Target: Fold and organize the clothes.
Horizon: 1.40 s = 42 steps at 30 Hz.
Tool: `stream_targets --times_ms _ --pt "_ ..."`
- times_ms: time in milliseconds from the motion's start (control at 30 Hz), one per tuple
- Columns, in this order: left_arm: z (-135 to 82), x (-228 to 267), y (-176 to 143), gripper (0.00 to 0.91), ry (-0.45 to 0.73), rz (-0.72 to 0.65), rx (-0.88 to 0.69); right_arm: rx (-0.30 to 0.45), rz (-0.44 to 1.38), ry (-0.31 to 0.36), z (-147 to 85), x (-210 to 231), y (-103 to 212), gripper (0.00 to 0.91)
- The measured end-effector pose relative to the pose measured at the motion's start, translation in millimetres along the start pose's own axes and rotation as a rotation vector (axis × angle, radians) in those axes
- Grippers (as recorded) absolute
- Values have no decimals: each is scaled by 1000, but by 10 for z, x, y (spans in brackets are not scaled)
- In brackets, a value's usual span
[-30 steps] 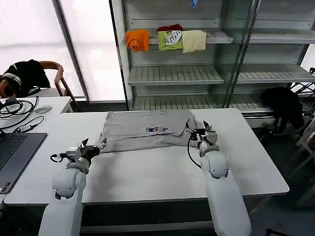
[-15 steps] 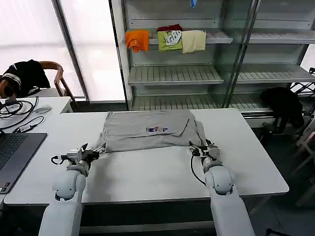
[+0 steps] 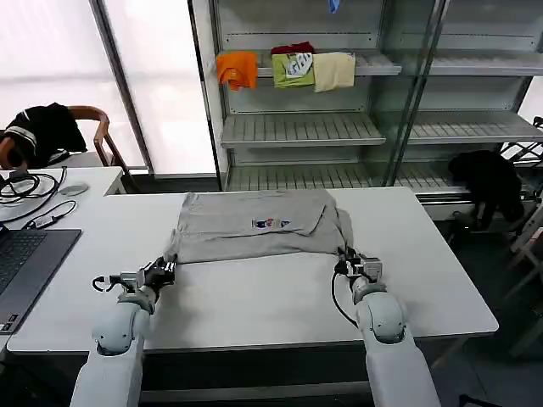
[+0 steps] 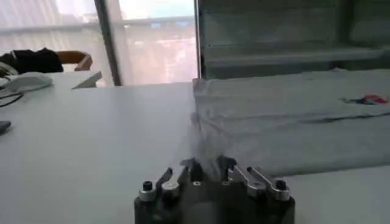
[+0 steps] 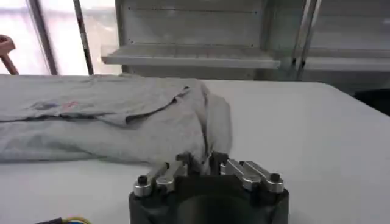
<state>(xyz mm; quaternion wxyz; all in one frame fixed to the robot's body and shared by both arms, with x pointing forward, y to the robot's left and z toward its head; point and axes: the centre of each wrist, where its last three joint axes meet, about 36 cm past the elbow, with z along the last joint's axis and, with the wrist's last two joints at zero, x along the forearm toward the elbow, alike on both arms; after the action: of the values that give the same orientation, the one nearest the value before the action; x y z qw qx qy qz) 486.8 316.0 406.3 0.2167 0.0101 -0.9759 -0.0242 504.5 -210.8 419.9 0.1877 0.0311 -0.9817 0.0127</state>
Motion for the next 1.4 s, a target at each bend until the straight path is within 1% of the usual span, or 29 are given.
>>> stream_targets --times_ms 233,467,767,1000,1233,1400 --pt "21 37 23 0 -2 -16 -18 -23 -7 -3 15 120 -3 0" --pt "33 240 73 0 -10 -11 -34 -22 -20 -12 104 442 -9 0" --pt "147 755 59 0 -35 30 -20 -21 -30 -20 229 1005 -37 0" --pt "267 1250 47 0 -42 43 23 -29 -39 -8 331 1470 -21 0" --pt "406 1704 46 0 -39 14 54 -20 -38 9 381 1883 14 0" --pt "492 1954 -18 0 -30 -12 63 -11 -47 31 426 2107 67 0"
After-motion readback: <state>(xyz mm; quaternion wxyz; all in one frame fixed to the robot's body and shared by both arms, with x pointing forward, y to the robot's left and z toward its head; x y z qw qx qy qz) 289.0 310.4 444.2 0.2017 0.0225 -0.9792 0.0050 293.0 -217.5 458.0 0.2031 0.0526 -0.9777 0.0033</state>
